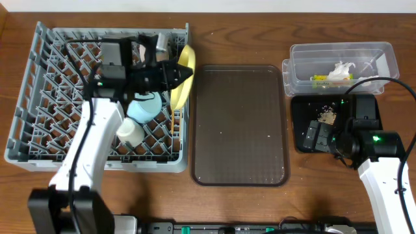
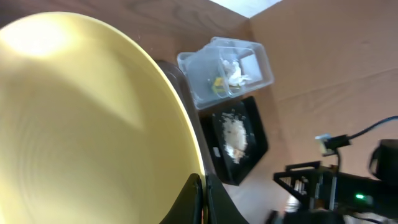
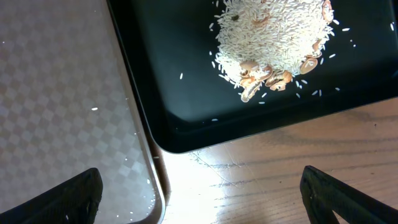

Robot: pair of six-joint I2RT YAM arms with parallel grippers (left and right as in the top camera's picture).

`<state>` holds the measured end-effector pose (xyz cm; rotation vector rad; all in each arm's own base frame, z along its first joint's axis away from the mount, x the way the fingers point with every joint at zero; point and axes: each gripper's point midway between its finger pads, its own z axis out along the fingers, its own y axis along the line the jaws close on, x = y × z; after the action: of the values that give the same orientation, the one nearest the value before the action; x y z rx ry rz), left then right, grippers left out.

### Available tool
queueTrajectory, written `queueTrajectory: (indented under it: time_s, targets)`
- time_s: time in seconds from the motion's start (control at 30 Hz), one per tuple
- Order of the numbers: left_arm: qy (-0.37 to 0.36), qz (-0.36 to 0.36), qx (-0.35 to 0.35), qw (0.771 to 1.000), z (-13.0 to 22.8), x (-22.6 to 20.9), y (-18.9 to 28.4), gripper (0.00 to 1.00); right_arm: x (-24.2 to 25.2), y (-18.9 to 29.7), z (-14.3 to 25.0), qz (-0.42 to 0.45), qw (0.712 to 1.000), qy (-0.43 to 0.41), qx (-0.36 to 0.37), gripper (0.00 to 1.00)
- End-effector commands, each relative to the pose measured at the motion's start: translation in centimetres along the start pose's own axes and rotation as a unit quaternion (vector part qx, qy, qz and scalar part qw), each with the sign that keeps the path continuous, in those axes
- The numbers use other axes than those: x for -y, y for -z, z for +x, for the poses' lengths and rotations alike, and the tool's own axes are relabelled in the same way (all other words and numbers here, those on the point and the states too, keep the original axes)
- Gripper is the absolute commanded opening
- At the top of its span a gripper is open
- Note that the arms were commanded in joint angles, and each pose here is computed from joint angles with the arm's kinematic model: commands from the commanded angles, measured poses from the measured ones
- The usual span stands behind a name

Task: Sort waste into correct bins and load items into the dishwasher rack
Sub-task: 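Stand the yellow plate upright in the rack's right edge slots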

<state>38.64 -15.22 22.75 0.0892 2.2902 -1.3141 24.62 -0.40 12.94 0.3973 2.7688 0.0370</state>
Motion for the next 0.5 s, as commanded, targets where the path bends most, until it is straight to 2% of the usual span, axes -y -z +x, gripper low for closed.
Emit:
queueTrajectory:
  time_s: [0.0, 0.03, 0.07, 0.1, 0.17, 0.23, 0.37, 0.47]
  targets:
    - [0.034, 0.048, -0.018, 0.998, 0.4, -0.3, 0.4, 0.07, 0.4, 0.1, -0.2, 0.003, 1.0, -0.004, 0.003, 0.99]
    - [0.04, 0.043, -0.013, 0.998, 0.1, -1.0, 0.6, 0.15, 0.4, 0.1, -0.2, 0.004, 1.0, -0.004, 0.002, 0.99]
    - [0.044, 0.038, -0.008, 0.998, -0.1, -1.5, 0.9, 0.36, 0.4, 0.1, -0.1, 0.004, 1.0, -0.004, 0.001, 0.99]
    - [0.048, 0.03, -0.001, 0.998, -0.4, -2.1, 1.1, 0.5, 0.4, 0.1, -0.1, 0.004, 1.0, -0.004, 0.001, 0.99]
    - [0.047, 0.023, 0.008, 0.999, -0.8, -2.7, 1.7, 0.59, 0.4, 0.1, -0.1, 0.004, 1.0, -0.004, 0.0, 0.99]
    - [0.05, 0.008, 0.021, 0.998, -1.3, -3.5, 2.4, 0.75, 0.4, 0.1, -0.1, 0.004, 1.0, -0.004, 0.0, 0.99]
    - [0.062, -0.04, 0.051, 0.996, -2.1, -5.4, 4.1, 0.81, 0.4, 0.1, -0.3, 0.003, 1.0, -0.004, 0.005, 0.99]
    - [0.056, -0.109, 0.071, 0.99, -2.2, -7.2, 5.7, 0.82, 0.2, 0.1, -0.9, -0.001, 1.0, -0.005, 0.016, 0.99]
